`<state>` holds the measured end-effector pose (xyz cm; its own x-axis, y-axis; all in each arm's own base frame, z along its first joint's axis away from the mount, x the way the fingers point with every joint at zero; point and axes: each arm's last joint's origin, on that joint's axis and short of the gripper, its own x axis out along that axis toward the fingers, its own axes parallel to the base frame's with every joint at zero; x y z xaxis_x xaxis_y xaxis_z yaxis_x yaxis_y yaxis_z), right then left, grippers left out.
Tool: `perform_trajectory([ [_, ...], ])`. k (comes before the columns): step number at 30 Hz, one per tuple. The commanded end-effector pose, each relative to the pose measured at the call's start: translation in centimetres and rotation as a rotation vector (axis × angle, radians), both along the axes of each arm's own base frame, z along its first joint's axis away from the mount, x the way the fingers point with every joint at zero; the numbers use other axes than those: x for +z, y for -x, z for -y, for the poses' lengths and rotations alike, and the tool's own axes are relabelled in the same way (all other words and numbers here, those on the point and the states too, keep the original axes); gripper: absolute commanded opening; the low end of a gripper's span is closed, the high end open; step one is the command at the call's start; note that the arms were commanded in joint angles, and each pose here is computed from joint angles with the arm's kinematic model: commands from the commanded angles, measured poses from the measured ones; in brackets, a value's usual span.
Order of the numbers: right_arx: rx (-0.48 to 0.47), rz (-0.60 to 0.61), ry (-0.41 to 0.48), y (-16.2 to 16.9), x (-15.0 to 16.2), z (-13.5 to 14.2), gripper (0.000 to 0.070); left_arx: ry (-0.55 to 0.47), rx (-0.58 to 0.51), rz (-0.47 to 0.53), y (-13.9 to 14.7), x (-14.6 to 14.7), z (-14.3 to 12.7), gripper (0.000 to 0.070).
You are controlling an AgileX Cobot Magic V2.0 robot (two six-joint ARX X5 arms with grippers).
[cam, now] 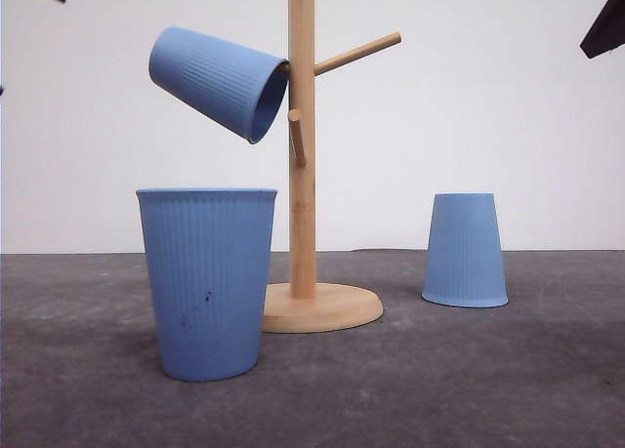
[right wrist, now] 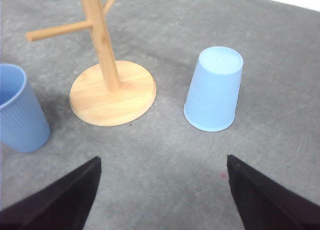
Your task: Place three cups
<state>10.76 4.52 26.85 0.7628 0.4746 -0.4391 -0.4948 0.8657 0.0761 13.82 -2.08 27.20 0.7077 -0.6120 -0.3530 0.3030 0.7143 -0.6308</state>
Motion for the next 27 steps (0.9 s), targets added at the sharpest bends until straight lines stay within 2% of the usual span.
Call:
perform_trajectory([
  [1,-0.02,-0.007,-0.053,0.0,0.6,-0.1,0.0511,-0.001,0.029,0.001,0.4,-0.7,-0.1,0.0509],
  [5,-0.055,-0.066,-0.102,-0.5,0.5,-0.3,0.0511,-0.031,0.116,0.027,2.0,-2.3,-0.3,0.051],
  [8,-0.071,-0.121,-0.103,-1.6,0.6,-0.7,0.0511,-0.066,0.183,0.063,2.9,-2.2,-0.6,0.051],
  [10,-0.078,-0.163,-0.087,-2.8,0.7,-1.1,0.0511,-0.074,0.191,0.097,3.3,-2.0,-0.6,0.051],
  [14,-0.096,-0.256,-0.05,-6.0,0.8,-2.1,0.0516,-0.071,0.193,0.134,3.8,-1.7,-0.6,0.051],
  [18,-0.122,-0.325,-0.027,-9.9,0.9,-2.9,0.06,-0.051,0.201,0.125,3.9,-1.6,-0.6,0.051],
  [20,-0.133,-0.336,-0.022,-11.8,1.1,-3.2,0.0626,-0.048,0.203,0.122,3.9,-1.6,-0.6,0.0511],
  [27,-0.14,-0.316,-0.001,-17.8,1.1,-4.2,0.0628,-0.008,0.199,0.079,4.0,-1.8,-0.6,0.0511],
])
